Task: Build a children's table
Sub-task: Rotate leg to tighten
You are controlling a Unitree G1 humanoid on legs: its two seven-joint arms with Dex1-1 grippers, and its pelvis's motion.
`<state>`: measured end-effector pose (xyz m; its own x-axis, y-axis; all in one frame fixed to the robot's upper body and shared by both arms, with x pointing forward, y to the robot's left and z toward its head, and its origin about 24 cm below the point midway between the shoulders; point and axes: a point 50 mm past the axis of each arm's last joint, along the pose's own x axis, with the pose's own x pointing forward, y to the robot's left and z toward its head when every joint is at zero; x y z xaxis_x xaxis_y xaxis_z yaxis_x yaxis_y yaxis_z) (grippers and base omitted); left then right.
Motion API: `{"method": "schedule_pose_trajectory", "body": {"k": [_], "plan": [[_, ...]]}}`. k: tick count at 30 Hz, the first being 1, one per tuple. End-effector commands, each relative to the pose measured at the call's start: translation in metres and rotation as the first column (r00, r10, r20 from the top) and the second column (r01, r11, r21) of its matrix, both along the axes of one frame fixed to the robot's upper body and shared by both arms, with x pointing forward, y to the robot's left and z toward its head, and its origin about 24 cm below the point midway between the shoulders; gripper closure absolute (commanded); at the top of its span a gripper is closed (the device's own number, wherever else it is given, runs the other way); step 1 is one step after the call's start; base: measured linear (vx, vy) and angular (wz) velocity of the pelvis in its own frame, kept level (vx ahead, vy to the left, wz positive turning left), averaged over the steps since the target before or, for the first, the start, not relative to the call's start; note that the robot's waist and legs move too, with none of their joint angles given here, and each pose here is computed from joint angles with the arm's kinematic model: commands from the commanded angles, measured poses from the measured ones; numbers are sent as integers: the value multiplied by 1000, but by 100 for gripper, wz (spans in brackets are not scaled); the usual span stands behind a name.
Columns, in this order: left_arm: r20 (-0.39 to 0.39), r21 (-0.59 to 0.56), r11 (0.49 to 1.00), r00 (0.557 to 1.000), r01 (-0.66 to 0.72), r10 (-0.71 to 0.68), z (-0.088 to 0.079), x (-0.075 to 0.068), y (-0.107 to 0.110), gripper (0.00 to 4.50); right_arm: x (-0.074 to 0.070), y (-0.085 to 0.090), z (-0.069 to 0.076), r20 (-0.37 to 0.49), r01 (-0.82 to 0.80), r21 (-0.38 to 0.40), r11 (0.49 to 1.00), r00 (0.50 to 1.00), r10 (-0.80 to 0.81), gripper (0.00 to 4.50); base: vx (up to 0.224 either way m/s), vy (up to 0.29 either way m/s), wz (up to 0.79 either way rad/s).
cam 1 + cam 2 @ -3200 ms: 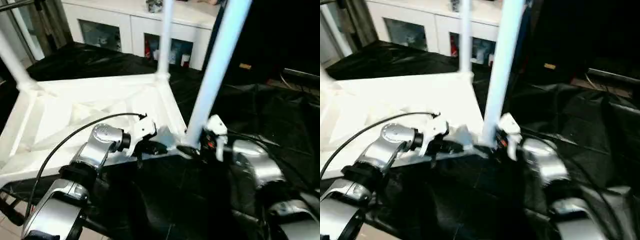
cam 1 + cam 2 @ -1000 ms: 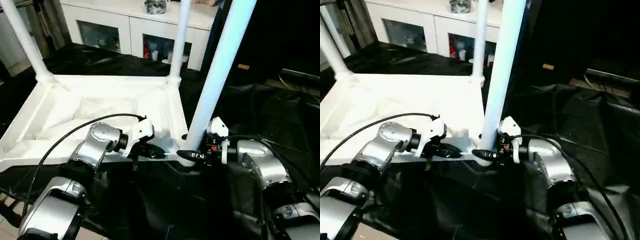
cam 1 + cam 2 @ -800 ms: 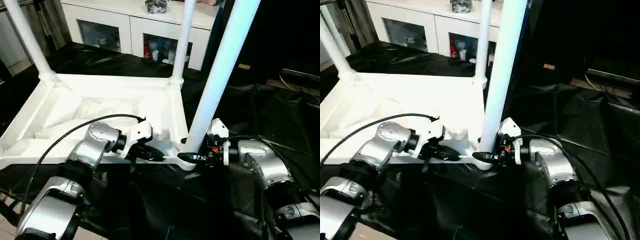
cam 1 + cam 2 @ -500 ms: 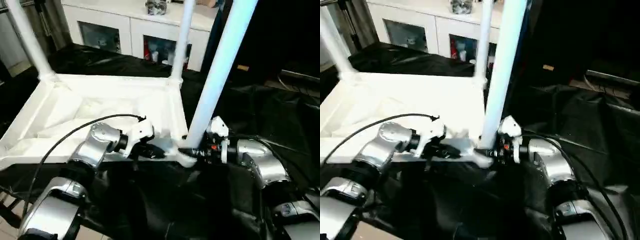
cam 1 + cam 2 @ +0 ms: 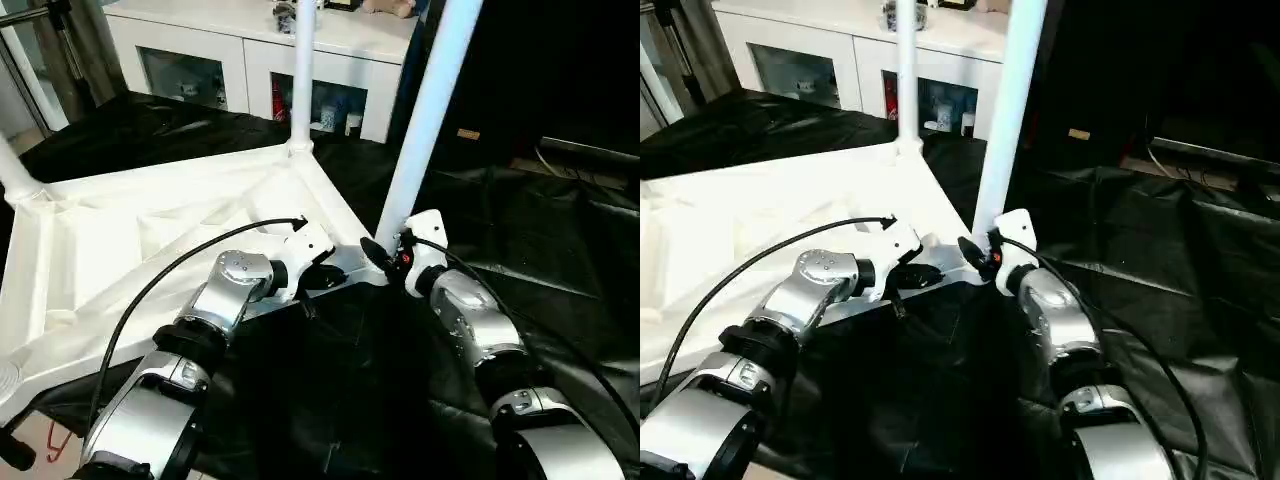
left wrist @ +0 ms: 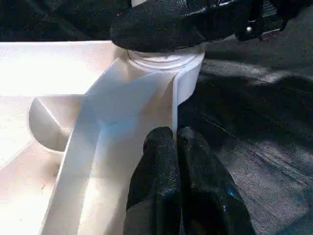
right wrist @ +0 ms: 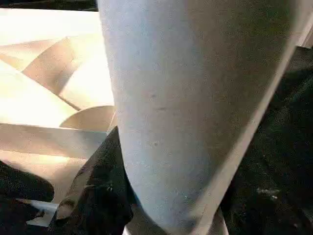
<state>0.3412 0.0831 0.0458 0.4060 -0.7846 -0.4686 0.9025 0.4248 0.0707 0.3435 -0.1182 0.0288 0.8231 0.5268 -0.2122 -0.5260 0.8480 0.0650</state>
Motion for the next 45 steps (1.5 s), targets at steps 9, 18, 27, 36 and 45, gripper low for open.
{"method": "schedule_pose_trajectory", "body": {"k": [9, 18, 27, 36, 45], "plan": [[71, -57, 976, 976, 208, -204, 18, -7, -18, 450, -16, 24, -11, -72, -288, 5, 958, 955, 288, 136, 0, 0, 0], [13, -53, 927, 928, 372, -372, 20, -17, 8, 450, -38, -3, -4, -92, -600, -4, 800, 797, 597, 136, 0, 0, 0], [-51, -56, 891, 890, 451, -454, 18, -24, 22, 450, -59, -17, -1, -168, -742, 73, 667, 650, 741, 170, 0, 0, 0], [-37, -55, 903, 903, 426, -428, 19, -22, 21, 450, -60, -16, -2, -167, -718, 75, 692, 675, 719, 212, 0, 0, 0], [46, -49, 978, 979, 201, -199, 21, -2, 4, 450, -41, -8, -21, -173, -456, -14, 890, 878, 447, 234, 0, 0, 0]]}}
